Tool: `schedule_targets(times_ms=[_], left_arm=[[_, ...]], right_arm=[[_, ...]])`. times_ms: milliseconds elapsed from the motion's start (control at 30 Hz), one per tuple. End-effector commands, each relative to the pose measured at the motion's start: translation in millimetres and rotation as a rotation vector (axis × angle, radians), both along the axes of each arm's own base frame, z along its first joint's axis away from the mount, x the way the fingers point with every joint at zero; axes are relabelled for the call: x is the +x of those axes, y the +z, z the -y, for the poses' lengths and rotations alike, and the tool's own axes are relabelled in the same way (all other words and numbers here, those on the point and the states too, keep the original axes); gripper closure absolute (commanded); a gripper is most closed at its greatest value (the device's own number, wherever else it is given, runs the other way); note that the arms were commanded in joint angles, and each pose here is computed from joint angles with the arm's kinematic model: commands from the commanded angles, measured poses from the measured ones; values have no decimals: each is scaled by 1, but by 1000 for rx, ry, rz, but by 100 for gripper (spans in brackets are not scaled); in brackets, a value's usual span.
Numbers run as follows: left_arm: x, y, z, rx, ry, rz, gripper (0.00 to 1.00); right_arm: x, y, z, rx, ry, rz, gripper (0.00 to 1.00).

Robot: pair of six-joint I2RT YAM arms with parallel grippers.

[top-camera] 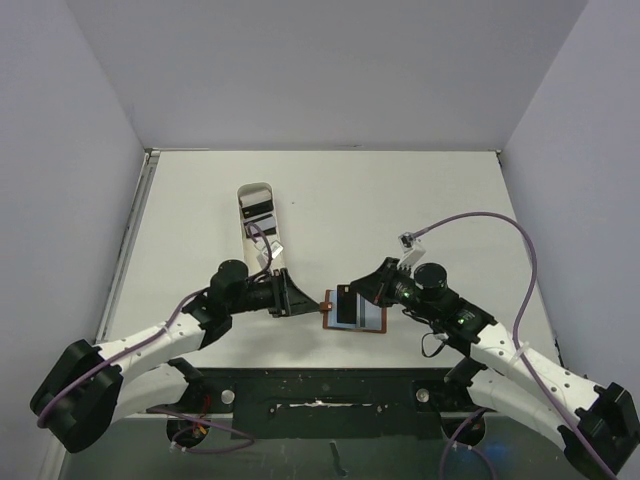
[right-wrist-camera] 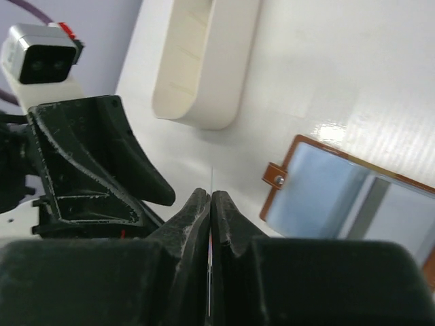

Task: Put the credit cards into the card holder
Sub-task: Pick up the credit card from the storage box, then insert the credit card into the card holder.

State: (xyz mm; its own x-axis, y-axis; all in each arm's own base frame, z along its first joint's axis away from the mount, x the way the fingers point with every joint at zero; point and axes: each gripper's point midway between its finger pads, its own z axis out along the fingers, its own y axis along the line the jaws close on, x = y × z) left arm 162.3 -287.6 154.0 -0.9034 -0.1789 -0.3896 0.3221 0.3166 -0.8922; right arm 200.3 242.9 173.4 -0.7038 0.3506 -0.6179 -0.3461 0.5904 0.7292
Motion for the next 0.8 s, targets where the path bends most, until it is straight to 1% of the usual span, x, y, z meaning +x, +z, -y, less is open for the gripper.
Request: schedule_targets(times_ms=[0, 67, 200, 333, 500, 633, 767], left_arm=[[12, -15, 1, 152, 33, 104, 65], [18, -30, 0, 237, 55, 122, 67], [19, -43, 6, 312, 38, 139, 70], [19, -51, 17, 340, 40, 167, 70], [19, -63, 32, 363, 25, 179, 71], [15, -73, 43, 371, -6, 181, 75], [15, -83, 47, 412, -11, 197, 80]], right_arm=[[13, 0, 25, -153, -107, 39, 100], [16, -3, 32, -182, -131, 47, 100], [22, -12, 43, -226, -169, 38, 100], [29, -24, 49, -228, -178, 4, 100], [45, -35, 54, -167, -178, -16, 100], [52, -45, 55, -148, -176, -24, 100], [57, -52, 53, -140, -166, -27, 100]])
